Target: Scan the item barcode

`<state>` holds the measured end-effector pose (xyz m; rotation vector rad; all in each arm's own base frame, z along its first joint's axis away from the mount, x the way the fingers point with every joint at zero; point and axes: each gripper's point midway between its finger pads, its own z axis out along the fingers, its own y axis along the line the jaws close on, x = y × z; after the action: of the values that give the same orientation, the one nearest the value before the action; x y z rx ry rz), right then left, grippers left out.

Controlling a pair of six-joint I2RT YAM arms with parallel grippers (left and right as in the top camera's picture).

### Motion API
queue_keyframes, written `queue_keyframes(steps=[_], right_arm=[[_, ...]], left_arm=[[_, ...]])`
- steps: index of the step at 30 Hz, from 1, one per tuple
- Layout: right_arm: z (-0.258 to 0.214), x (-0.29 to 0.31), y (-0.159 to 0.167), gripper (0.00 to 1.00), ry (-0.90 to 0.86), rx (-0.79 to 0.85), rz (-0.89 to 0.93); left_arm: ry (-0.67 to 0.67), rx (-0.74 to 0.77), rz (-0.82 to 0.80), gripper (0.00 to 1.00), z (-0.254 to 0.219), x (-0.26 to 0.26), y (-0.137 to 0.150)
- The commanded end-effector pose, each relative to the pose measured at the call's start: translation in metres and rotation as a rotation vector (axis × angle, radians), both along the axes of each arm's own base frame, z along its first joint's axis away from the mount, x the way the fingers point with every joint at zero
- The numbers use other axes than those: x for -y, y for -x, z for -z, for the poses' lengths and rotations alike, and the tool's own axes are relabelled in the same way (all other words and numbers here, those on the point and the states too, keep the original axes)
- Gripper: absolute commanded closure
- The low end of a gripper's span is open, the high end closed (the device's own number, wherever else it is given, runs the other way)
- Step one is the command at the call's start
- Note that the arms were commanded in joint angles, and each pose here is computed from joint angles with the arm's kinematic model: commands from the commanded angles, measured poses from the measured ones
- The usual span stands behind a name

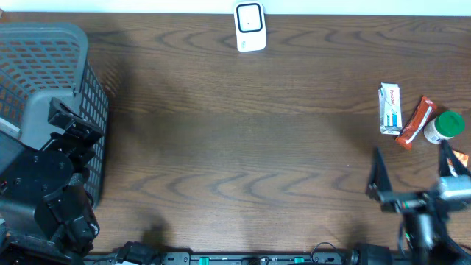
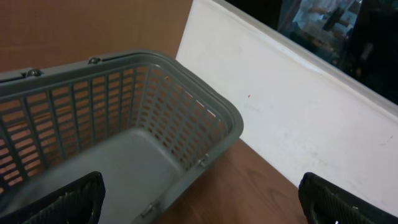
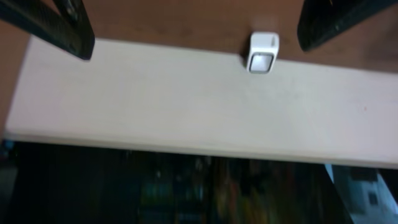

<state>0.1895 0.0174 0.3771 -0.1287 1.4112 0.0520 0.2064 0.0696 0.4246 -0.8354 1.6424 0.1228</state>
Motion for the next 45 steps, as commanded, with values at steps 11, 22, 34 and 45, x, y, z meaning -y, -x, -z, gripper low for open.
queue_keyframes(steps=[11, 22, 34, 45], right_arm=[[0.141, 0.007, -0.043, 0.01, -0.043, -0.052, 0.010], [0.216, 0.011, -0.056, 0.01, -0.101, -0.221, 0.025], [0.216, 0.011, -0.056, 0.01, -0.100, -0.220, 0.025], [0.216, 0.011, -0.056, 0.01, -0.100, -0.221, 0.025]], left_arm=[[-0.016, -0.009, -0.014, 0.00, 0.000, -0.003, 0.001], [-0.016, -0.009, -0.014, 0.00, 0.000, -0.003, 0.001], [-0.016, -0.009, -0.014, 0.00, 0.000, -0.003, 0.001], [-0.016, -0.009, -0.014, 0.00, 0.000, -0.003, 0.001]])
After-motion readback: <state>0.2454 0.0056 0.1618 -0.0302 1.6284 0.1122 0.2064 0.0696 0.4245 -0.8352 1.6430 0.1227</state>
